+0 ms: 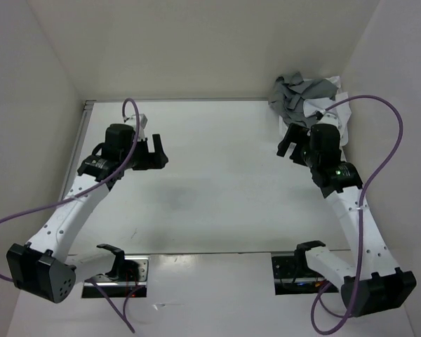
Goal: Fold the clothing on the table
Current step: Grab the skirt from the pile
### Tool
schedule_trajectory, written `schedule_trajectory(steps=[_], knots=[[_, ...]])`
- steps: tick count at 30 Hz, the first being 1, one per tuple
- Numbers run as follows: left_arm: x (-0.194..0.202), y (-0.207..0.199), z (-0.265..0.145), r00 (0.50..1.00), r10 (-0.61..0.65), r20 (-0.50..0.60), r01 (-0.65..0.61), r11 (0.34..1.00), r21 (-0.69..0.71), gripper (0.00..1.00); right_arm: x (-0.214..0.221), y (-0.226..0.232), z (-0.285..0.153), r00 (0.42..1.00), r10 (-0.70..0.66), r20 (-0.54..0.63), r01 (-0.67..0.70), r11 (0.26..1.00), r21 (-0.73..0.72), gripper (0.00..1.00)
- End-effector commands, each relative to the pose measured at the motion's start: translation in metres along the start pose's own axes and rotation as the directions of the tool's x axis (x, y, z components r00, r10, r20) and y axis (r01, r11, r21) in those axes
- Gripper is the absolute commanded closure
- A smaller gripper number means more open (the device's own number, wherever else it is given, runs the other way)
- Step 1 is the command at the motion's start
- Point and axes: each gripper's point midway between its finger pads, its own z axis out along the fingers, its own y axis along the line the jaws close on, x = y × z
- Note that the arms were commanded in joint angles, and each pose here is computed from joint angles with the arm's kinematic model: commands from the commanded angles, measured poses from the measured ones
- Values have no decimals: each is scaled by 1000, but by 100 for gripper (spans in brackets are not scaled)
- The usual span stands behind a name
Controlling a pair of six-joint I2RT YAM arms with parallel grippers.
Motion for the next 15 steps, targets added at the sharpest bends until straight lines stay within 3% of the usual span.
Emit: schedule_trajectory(steps=[1,4,7,11,15], knots=[[-16,-10,-8,998,-13,55,11,999,31,1,-20,-20,17,999,19,48,-23,997,77,0],[-15,-18,-11,997,-37,63,35,999,41,1,-39,-39,34,996,53,73,-62,989,137,1],[-16,-19,-11,989,-92,115,91,996,19,1,-59,-56,55,989,99,114,-121,972,203,14],[2,0,-2,988,-121,96,130,988,-84,1,-85,-89,78,971,155,183,-205,932,299,35],[18,6,2,993,-101,54,108,981,-160,1,-87,-122,110,969,175,172,-229,896,379,37]])
